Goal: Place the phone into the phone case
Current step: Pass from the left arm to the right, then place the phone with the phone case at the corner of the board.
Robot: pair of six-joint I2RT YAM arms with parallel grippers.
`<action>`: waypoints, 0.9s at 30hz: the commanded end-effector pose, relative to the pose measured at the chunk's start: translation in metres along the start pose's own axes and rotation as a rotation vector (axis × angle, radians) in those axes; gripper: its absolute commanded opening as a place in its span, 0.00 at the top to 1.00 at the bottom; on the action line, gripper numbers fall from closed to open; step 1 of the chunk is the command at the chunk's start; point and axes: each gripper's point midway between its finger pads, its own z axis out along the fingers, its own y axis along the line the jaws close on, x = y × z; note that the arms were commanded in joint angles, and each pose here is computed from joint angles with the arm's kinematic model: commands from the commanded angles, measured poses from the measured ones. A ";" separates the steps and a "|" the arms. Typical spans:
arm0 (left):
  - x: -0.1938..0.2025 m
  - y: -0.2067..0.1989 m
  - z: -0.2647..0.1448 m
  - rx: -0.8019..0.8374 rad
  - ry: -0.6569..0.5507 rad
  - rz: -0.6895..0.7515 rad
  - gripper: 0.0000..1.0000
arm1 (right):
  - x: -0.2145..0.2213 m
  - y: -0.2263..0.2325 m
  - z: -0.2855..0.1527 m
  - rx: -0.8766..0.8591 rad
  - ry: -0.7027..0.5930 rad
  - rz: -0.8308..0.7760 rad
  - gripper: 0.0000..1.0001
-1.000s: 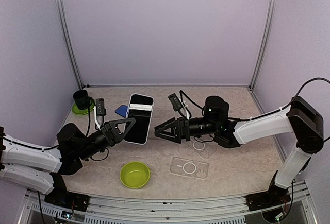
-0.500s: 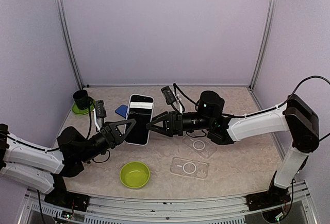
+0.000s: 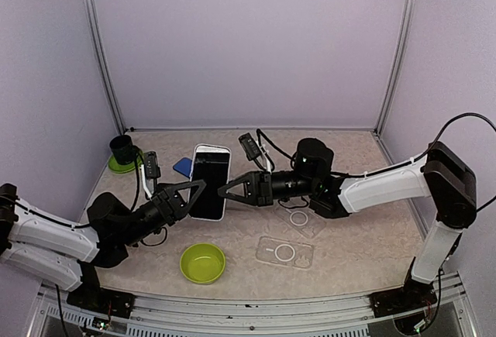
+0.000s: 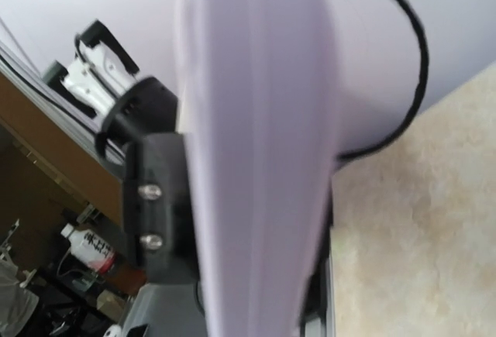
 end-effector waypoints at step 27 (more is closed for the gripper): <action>0.004 0.021 -0.009 -0.183 0.119 0.103 0.03 | -0.059 -0.118 -0.322 1.112 -0.020 0.101 1.00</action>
